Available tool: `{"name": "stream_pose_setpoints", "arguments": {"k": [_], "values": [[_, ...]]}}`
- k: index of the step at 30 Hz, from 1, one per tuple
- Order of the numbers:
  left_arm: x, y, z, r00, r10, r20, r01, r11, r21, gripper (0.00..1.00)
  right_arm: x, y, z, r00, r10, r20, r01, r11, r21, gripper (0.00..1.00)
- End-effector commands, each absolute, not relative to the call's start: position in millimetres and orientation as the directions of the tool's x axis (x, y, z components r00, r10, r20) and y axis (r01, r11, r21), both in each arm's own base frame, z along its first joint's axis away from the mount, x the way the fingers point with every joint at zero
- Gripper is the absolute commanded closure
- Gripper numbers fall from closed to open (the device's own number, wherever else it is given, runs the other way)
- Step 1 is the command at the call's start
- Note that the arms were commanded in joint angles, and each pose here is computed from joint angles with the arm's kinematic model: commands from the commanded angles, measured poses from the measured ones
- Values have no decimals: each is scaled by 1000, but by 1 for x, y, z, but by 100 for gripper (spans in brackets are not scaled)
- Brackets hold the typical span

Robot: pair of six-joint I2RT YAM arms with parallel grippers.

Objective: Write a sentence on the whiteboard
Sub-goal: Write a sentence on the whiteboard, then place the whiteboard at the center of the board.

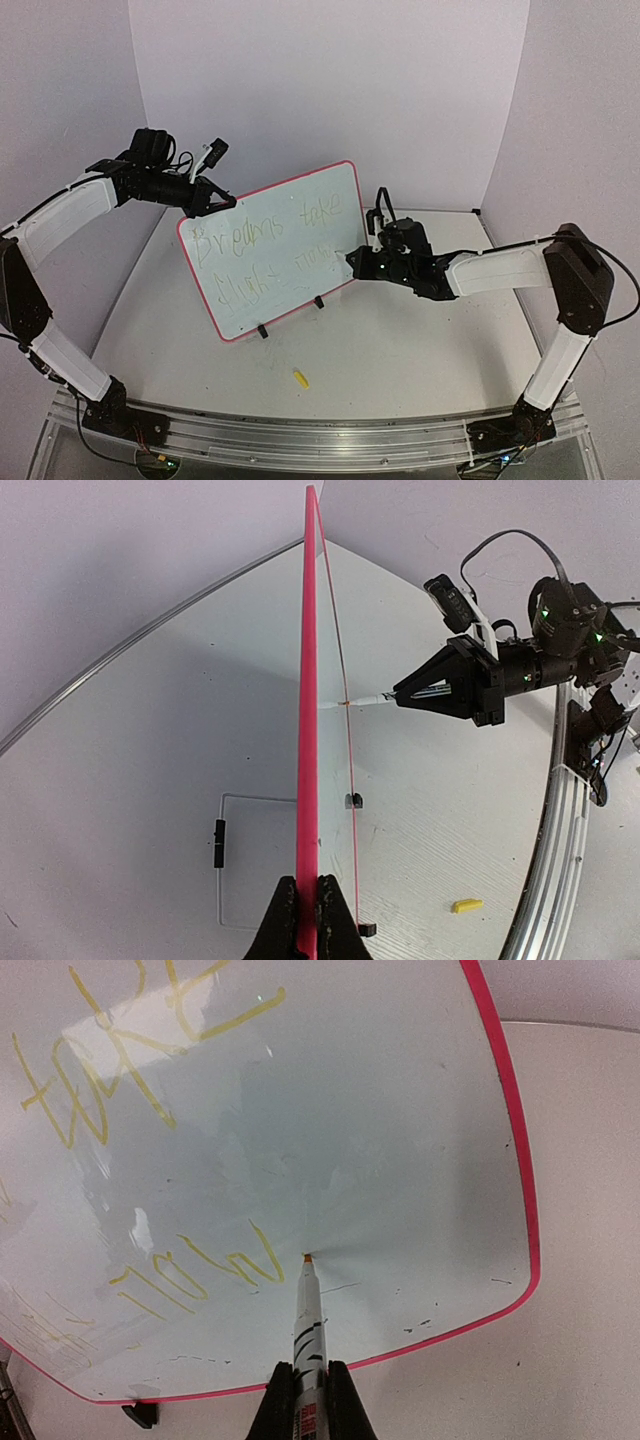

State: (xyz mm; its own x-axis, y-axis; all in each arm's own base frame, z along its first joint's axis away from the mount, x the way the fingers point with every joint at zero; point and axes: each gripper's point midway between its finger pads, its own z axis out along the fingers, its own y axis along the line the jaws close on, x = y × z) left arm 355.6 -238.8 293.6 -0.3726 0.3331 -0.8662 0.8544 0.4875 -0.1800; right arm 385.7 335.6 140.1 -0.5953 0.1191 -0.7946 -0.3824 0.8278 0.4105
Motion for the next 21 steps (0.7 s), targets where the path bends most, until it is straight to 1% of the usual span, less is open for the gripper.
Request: {"name": "stream_pose_setpoints", "arguments": {"k": [1, 8, 13, 17, 21], "values": [[321, -254, 224, -504, 457, -733, 849, 420, -322, 100, 398, 339, 156, -557, 150, -817, -391, 821, 417, 100], [322, -252, 225, -499, 455, -738, 848, 431, -308, 100, 392, 336, 163, -556, 158, -816, -394, 814, 426, 100], [326, -250, 228, -492, 447, -747, 844, 457, -282, 99, 376, 317, 176, -561, 152, -814, -379, 826, 416, 100], [330, -248, 235, -479, 431, -765, 841, 476, -259, 89, 362, 297, 189, -554, 148, -819, -359, 845, 396, 100], [331, -246, 244, -459, 413, -787, 841, 488, -234, 75, 351, 282, 201, -543, 142, -827, -351, 857, 378, 100]]}}
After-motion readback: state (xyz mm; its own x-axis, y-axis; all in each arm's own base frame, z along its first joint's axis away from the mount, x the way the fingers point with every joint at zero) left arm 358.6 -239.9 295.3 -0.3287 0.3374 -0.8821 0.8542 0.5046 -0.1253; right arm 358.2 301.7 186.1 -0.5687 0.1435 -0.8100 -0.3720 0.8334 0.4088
